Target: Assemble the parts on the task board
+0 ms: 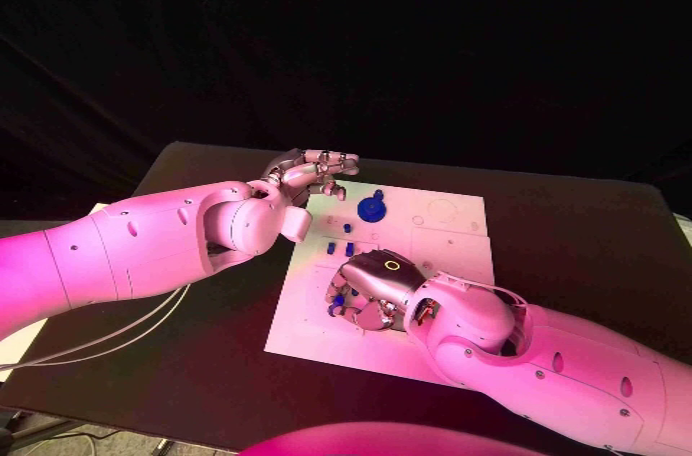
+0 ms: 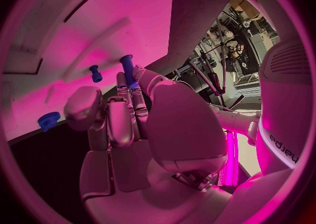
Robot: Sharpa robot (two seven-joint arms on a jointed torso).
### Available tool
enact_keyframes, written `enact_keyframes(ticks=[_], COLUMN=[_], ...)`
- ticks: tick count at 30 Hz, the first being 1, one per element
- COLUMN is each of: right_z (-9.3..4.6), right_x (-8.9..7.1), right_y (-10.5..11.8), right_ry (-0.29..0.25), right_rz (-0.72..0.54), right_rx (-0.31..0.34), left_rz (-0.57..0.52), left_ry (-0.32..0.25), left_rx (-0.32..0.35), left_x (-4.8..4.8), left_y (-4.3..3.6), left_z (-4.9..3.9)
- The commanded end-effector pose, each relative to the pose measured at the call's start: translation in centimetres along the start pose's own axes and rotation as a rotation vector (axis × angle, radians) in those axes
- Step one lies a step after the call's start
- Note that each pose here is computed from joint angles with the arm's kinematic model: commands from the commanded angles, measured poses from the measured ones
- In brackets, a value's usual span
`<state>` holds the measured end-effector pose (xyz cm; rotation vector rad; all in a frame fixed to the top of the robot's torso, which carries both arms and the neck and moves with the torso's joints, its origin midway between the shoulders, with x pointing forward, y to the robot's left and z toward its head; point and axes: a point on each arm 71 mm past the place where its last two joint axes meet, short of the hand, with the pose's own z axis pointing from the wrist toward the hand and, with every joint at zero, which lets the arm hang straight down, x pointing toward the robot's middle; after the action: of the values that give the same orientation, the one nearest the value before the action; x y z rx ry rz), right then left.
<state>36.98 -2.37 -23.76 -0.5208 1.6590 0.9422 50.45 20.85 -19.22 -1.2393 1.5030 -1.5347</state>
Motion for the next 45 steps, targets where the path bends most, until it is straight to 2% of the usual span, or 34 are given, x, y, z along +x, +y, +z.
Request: enact_keyframes(ticks=[1,20,25,32,39,45], right_z=[0.1,0.7,0.6,0.4,-0.4,-1.6], right_x=[0.2,1.2,1.3,1.0,0.2,-0.9], right_y=[0.0,0.6,0.1,-0.3,-0.5,-0.4], right_ry=[0.016,0.082,0.088,0.04,-0.041,-0.127], right_rz=[-0.041,-0.049,-0.036,-0.011,0.024,0.069], right_rx=[0.009,0.01,0.036,0.051,0.037,0.015], left_rz=[-0.005,-0.006,-0.005,-0.001,0.001,0.001], left_ry=[0.023,0.029,0.027,0.025,0.024,0.023], left_rx=[0.007,0.006,0.005,0.005,0.004,0.004], left_x=[0.29,0.49,0.47,0.4,0.3,0.2], left_y=[-0.08,-0.03,-0.02,-0.03,-0.05,-0.05], left_z=[0.02,0.17,0.15,0.11,0.07,0.04])
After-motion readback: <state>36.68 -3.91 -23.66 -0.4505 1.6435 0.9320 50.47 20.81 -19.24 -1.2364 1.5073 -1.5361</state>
